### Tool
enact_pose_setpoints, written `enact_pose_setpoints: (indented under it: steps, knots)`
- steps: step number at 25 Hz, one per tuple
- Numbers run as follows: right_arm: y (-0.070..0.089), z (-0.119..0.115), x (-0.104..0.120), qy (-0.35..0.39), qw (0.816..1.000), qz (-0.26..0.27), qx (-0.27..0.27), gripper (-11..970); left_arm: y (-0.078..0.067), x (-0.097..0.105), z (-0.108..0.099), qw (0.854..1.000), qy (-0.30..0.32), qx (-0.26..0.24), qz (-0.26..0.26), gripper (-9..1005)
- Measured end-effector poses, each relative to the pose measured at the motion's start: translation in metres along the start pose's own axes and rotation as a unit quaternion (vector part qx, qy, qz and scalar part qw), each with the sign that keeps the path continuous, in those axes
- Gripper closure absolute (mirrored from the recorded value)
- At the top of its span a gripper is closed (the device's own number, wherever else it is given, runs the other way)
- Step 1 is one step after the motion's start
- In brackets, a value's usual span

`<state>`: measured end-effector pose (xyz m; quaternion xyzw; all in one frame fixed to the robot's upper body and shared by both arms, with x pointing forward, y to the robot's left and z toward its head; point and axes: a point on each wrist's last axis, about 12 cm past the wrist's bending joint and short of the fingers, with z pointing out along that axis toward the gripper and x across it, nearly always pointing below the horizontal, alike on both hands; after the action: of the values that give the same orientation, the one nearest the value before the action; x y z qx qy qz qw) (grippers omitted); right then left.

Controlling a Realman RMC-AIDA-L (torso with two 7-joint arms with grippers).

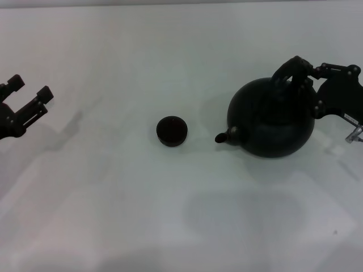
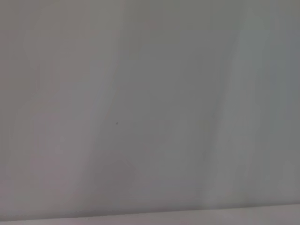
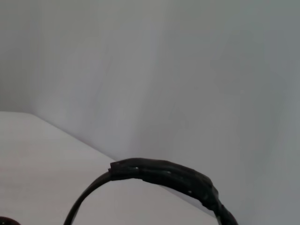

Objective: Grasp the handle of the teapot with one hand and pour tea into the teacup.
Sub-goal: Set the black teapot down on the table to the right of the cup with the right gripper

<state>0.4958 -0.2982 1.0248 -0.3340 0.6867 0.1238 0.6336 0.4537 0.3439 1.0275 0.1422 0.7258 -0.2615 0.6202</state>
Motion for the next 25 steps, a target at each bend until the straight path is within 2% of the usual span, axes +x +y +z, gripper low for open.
enact_pose_setpoints:
  steps: [4,13,19,23,25]
  knots:
    - [-0.003,-0.001,0.000,0.000,1.000,0.003,0.010,822,0.000,0.000,0.000,1.000,-0.001,0.000,-0.001,222]
    - [-0.003,-0.004,0.001,-0.004,1.000,0.012,0.011,651,0.000,-0.001,0.002,1.000,-0.002,0.001,0.000,223]
    - [0.000,-0.014,0.001,-0.020,0.999,0.046,0.006,472,0.001,-0.001,0.001,1.000,-0.002,-0.001,0.003,223]
    - [0.000,-0.029,0.001,-0.036,0.997,0.064,0.015,296,0.003,-0.002,0.001,1.000,-0.001,-0.005,0.005,223]
    - [-0.001,-0.039,0.003,-0.042,0.996,0.070,0.029,261,0.004,-0.003,0.001,1.000,-0.001,-0.007,0.006,222]
